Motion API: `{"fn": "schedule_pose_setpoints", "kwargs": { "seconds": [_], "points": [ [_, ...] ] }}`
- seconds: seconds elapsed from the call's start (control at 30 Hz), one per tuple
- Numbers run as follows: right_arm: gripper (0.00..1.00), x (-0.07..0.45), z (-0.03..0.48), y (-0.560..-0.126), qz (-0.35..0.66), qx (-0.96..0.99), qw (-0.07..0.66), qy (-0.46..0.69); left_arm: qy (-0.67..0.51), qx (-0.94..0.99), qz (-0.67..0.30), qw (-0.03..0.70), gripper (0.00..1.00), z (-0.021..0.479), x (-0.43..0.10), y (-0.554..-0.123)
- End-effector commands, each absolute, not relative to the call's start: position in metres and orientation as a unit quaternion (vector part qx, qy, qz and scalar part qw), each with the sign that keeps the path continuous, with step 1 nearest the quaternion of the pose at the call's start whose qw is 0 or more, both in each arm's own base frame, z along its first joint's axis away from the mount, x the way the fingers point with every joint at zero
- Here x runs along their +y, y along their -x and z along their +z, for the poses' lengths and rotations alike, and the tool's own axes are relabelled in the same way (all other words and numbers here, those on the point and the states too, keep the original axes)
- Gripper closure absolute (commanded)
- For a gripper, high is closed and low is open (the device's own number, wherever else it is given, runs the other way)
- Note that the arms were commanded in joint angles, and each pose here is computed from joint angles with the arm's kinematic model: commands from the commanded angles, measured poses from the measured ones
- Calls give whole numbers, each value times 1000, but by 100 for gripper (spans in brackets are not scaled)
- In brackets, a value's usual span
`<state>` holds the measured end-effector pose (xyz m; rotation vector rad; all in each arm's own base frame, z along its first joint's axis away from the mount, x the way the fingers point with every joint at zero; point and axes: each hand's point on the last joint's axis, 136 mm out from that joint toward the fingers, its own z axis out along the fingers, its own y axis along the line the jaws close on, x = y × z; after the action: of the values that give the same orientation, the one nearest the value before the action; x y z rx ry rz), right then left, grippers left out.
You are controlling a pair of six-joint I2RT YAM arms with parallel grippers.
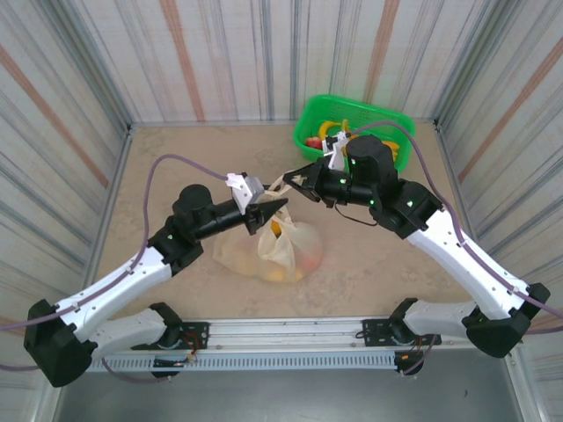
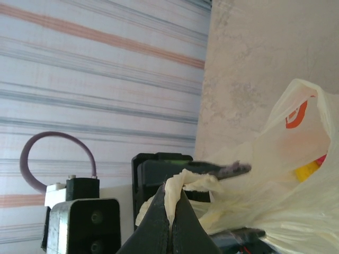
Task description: Place the fake fruits into the plastic bag and tie a complex knot
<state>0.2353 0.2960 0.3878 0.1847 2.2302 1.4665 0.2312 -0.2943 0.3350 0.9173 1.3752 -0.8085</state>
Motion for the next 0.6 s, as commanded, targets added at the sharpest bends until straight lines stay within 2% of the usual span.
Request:
{"fn": "schedule_pose_setpoints", "kwargs": {
  "seconds": [0.0,0.07,0.13,0.47,0.5,0.57],
  "points": [
    [100,293,392,-234,539,804,243,-58,-384,570,-359,631,80,360,-291,-227],
    [100,287,394,-235,539,802,249,-64,-389,571,-365,623,93,355,-290,-224],
    [100,279,394,-237,536,801,257,-70,-388,578,-373,614,100,349,-287,-223],
    [100,271,387,-235,546,794,265,-40,-425,577,-420,557,100,326,-284,-197],
    [100,271,387,-234,551,792,260,-39,-425,579,-420,554,98,323,-284,-196],
    [100,273,388,-234,558,788,256,-36,-420,587,-417,552,87,318,-284,-198]
  ]
}}
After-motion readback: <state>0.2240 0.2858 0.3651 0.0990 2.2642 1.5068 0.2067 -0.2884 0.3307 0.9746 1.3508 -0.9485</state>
